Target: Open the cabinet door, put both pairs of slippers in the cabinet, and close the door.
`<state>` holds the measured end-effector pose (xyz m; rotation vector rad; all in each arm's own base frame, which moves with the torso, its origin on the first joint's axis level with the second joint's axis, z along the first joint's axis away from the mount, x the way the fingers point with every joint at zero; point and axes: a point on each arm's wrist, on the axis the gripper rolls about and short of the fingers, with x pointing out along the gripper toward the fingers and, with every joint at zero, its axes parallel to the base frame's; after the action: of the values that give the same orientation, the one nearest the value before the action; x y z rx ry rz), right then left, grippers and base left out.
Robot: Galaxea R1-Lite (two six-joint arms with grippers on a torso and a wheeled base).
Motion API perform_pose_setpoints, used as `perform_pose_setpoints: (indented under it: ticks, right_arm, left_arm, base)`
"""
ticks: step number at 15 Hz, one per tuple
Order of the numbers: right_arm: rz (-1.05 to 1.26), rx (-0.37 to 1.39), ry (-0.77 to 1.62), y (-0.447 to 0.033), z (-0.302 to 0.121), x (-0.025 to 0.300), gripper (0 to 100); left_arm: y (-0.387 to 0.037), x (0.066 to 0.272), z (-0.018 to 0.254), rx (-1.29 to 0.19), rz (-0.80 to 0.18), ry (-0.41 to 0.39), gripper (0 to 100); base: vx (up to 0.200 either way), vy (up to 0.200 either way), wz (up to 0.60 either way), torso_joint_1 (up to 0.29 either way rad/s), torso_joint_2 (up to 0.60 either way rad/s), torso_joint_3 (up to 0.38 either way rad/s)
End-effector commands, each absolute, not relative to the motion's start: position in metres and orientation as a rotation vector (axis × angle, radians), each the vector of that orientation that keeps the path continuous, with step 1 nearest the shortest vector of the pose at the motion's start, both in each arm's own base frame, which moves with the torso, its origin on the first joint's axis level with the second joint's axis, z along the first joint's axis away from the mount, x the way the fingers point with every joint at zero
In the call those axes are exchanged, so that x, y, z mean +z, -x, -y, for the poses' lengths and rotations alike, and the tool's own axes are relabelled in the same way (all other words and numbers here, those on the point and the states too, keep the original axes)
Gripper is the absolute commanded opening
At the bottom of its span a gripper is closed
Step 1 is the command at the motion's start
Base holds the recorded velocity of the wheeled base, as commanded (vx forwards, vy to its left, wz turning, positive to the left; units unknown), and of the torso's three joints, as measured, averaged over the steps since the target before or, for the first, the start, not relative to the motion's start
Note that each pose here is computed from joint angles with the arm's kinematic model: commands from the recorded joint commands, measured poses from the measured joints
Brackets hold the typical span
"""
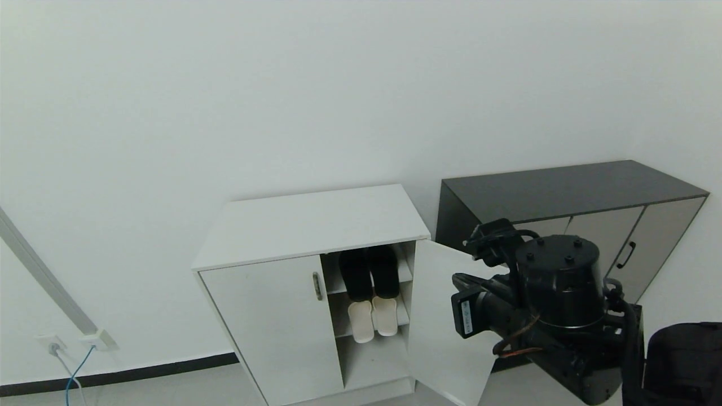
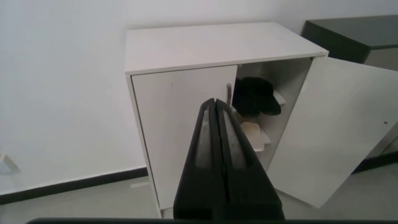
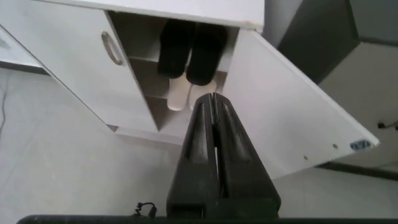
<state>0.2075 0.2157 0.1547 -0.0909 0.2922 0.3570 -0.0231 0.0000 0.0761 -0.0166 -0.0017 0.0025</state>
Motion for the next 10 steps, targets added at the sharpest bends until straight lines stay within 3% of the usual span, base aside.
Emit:
perform_pose_setpoints:
  ticks: [1,10]
  right_arm:
    - [-0.301,0.315,0.103,-0.22,-0.209,0.151,0]
    - [-0.357,0.122,0.051,-0.317,-0.169,0.124,0]
  left_arm:
    - [0.023,0.076,0.0,0.003,0.0,0.018,0]
    - [0.023,0.076,0.0,0.006,0.0,0.018,0]
  base:
    - [0.0,0.0,0.0,0.0,0.0,0.0]
    - [0.0,0.0,0.0,0.0,0.0,0.0]
